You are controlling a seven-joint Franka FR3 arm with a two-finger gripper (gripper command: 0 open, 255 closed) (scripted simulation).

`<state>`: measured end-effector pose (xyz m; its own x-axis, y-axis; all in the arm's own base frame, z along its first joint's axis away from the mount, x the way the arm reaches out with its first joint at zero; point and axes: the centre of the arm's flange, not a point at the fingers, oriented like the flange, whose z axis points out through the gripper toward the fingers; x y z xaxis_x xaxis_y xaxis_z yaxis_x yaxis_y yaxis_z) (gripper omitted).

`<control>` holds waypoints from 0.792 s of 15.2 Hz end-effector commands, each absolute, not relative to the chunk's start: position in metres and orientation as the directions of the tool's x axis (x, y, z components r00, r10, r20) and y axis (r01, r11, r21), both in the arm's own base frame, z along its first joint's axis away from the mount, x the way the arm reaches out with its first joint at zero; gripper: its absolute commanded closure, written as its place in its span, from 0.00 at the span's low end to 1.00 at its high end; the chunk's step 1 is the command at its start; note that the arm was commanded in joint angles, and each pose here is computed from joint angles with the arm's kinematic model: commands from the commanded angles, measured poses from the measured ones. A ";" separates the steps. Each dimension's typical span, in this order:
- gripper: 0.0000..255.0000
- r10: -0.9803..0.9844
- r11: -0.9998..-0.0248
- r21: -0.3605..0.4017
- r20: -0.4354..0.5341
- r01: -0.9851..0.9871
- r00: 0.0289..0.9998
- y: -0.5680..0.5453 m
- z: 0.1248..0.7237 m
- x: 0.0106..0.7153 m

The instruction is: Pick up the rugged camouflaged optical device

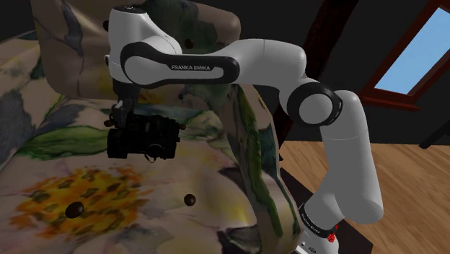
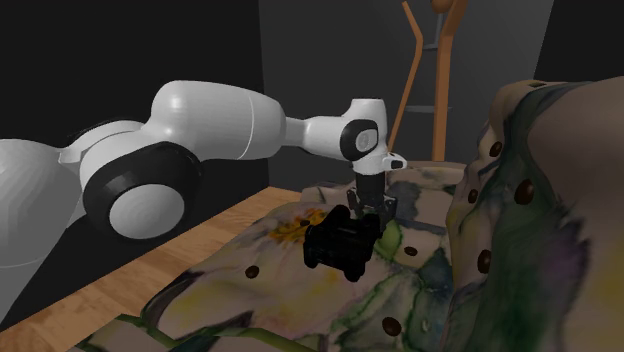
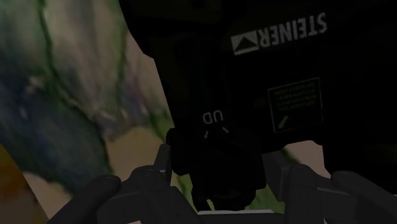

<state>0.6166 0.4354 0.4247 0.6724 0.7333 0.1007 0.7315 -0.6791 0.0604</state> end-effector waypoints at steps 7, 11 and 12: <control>1.00 0.733 -0.679 0.060 0.101 0.732 0.672 0.436 0.465 0.616; 1.00 0.733 -0.679 0.060 0.101 0.732 0.672 0.436 0.486 0.616; 1.00 0.733 -0.679 0.060 0.101 0.732 0.672 0.436 0.491 0.616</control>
